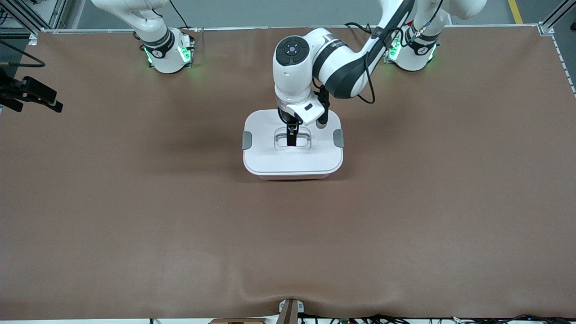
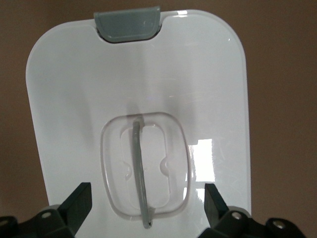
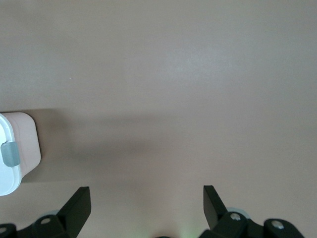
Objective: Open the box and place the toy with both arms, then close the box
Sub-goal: 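Open the left gripper and lift it away from the lid handle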
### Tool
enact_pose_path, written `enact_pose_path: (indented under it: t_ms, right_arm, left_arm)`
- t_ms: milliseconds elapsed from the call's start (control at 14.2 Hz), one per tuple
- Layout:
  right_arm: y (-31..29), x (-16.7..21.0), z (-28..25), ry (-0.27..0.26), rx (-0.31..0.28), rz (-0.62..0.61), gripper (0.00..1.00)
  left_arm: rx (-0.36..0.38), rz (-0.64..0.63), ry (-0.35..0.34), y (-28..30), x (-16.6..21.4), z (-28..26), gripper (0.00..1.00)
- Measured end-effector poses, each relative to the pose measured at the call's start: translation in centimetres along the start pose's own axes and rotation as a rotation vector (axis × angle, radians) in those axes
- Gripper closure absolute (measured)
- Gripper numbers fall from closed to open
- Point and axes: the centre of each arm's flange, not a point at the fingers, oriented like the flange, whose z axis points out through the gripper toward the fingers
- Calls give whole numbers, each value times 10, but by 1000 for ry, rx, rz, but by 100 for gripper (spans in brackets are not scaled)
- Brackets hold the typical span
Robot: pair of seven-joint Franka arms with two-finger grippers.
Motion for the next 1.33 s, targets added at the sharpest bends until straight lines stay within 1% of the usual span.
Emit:
enact_pose_path:
  t_ms: [281, 421, 772, 1194, 1334]
  right_arm:
    - [-1, 1, -3, 8, -1, -4, 0]
    - [-1, 1, -4, 12, -2, -4, 0]
    - [0, 2, -4, 15, -5, -2, 0]
    - [0, 2, -3, 13, -7, -2, 0]
    - [1, 3, -3, 12, -7, -1, 0]
  left_arm:
    - [0, 43, 5, 20, 21, -9, 0]
    - [9, 87, 16, 33, 41, -16, 0]
    - [5, 196, 17, 73, 110, -47, 0]
    - [15, 352, 23, 111, 187, -56, 0]
    - [19, 398, 24, 120, 206, -59, 0]
